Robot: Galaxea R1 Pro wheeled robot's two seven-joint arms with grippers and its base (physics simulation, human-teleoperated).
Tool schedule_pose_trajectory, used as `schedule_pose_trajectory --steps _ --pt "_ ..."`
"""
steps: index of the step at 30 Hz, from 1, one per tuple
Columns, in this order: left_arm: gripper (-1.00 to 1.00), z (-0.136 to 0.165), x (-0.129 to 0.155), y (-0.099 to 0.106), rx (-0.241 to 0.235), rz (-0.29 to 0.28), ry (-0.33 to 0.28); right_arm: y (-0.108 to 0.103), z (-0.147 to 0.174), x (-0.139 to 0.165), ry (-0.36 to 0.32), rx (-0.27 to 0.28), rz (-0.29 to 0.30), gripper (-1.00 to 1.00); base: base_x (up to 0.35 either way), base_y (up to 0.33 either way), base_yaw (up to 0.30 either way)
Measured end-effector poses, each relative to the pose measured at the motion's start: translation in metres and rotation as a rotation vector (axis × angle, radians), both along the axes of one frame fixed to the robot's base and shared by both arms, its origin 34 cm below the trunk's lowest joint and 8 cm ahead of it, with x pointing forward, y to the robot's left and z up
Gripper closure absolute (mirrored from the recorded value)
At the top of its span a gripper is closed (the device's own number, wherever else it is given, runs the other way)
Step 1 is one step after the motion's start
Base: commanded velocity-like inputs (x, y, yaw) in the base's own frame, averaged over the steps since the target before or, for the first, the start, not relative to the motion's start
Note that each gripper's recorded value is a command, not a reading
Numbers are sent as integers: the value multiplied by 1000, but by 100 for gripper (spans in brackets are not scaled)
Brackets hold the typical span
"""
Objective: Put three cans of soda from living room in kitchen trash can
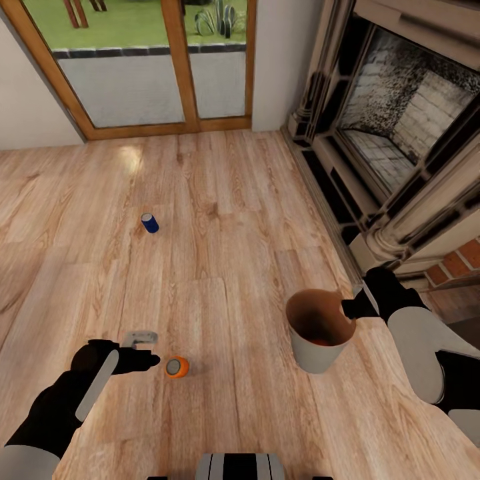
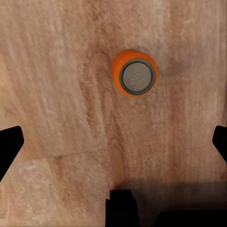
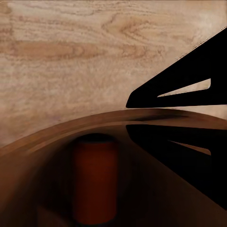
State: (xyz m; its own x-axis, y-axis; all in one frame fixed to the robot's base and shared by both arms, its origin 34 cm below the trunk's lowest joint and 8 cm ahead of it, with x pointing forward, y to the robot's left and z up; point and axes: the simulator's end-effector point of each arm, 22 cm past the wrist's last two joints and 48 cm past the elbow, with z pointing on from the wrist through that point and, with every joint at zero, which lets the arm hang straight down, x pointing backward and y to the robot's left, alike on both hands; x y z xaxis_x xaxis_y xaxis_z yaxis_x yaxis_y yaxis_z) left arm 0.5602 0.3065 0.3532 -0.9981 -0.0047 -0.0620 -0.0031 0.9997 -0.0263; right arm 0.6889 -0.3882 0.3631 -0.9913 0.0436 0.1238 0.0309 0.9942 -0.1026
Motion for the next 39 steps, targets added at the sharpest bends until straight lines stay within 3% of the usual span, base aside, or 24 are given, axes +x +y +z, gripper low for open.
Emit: schedule_pose_trajectory --steps 7,28,39 --pt "-100 -2 -2 -6 -10 5 4 4 -1 1 1 -3 11 100 39 0 0" --pt "-100 -3 -2 -7 -10 6 5 7 -1 1 0 5 8 100 200 0 0" --pt "-100 -2 -1 -7 -11 7 3 6 -1 1 1 4 9 100 31 0 0"
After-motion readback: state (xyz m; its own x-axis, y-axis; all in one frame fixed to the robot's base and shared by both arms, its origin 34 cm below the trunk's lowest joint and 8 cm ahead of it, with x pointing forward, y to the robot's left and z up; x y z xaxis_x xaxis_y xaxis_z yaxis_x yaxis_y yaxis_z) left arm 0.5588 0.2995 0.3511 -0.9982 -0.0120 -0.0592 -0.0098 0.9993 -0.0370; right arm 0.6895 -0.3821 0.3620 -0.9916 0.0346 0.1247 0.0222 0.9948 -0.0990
